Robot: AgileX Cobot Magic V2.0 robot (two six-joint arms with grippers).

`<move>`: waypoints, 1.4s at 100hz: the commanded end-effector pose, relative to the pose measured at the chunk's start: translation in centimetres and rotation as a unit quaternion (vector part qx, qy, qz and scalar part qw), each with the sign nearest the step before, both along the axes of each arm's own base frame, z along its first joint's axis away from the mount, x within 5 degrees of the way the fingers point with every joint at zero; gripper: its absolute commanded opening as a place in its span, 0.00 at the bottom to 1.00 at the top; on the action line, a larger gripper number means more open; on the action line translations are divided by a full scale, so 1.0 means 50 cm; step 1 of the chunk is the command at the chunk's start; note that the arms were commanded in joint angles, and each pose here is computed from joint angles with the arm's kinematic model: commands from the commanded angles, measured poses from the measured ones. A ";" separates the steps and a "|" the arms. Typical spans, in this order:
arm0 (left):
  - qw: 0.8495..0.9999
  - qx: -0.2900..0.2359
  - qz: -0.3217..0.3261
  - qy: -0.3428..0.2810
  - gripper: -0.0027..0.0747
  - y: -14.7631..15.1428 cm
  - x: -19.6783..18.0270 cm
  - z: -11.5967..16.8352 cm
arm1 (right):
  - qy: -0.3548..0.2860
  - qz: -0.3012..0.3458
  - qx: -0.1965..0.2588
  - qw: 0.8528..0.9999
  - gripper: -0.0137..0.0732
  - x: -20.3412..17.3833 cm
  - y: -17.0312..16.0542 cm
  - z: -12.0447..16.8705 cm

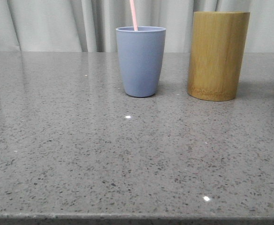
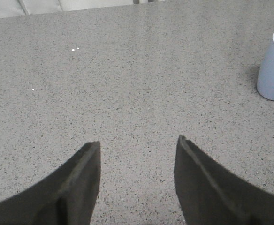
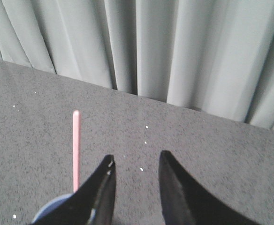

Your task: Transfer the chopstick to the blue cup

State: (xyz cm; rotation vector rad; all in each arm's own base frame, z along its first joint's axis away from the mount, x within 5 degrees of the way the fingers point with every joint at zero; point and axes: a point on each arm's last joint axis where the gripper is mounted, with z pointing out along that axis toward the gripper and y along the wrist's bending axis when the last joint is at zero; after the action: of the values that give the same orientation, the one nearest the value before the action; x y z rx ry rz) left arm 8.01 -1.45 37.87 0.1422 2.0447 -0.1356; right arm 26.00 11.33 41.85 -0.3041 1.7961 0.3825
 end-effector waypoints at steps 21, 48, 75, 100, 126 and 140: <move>0.999 -0.014 0.000 -0.052 0.48 -0.001 0.004 0.022 | -0.071 -0.031 0.022 0.997 0.45 -0.110 -0.073 0.005; 0.998 -0.016 -0.001 -0.060 0.33 -0.002 0.006 0.024 | -0.065 -0.058 0.026 0.996 0.44 -0.194 -0.122 -0.060; 0.998 -0.016 -0.001 -0.062 0.08 -0.002 0.007 0.022 | -0.070 -0.080 0.030 0.994 0.11 -0.267 -0.156 -0.121; 0.998 -0.017 -0.005 -0.056 0.01 -0.004 0.009 -0.015 | -0.088 -0.080 0.036 0.992 0.08 -0.317 -0.170 -0.154; 0.995 -0.027 -0.009 -0.098 0.01 0.006 -0.033 -0.066 | -0.109 -0.081 0.043 0.990 0.08 -0.361 -0.181 -0.193; 0.993 -0.032 -0.009 -0.115 0.01 0.014 -0.061 -0.092 | -0.122 -0.080 0.047 0.988 0.08 -0.382 -0.187 -0.212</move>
State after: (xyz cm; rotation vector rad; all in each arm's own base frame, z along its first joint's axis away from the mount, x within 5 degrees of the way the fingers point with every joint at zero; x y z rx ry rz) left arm 5.40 -0.81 32.46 0.1460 1.9199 -0.1611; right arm 7.36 2.26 30.00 -0.1512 1.6676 0.3051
